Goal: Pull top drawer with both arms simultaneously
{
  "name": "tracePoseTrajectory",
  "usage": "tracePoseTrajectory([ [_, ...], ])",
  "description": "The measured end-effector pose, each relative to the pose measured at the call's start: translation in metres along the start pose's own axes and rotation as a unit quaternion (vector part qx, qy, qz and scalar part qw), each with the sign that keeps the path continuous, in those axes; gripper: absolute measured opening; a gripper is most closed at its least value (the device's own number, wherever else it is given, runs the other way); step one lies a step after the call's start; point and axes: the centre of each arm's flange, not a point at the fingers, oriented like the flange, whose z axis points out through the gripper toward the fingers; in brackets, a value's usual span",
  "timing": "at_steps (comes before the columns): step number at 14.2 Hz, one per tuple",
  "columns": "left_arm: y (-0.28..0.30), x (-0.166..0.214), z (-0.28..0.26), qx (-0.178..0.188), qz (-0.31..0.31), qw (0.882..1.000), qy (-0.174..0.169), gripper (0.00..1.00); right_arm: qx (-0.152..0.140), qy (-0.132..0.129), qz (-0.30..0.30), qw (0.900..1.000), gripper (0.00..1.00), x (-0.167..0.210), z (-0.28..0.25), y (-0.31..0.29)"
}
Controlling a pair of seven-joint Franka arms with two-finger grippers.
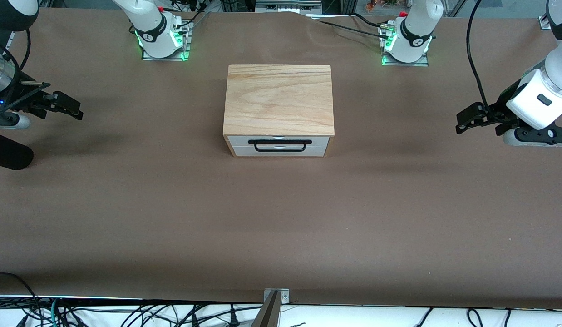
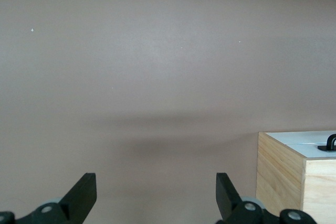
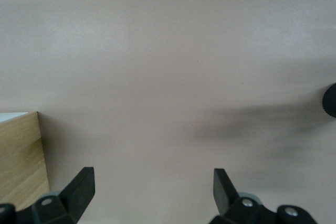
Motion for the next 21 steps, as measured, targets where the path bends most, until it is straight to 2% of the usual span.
tracePoseTrajectory([
  [17,0.0,0.0,0.0,0.0,0.0,1.0,0.0,1.0,0.0,-0.001,0.0,1.0,1.0,0.0,0.0,0.0],
  [21,0.0,0.0,0.001,0.0,0.0,1.0,-0.001,1.0,0.005,-0.026,-0.006,1.0,1.0,0.0,0.012,-0.009],
])
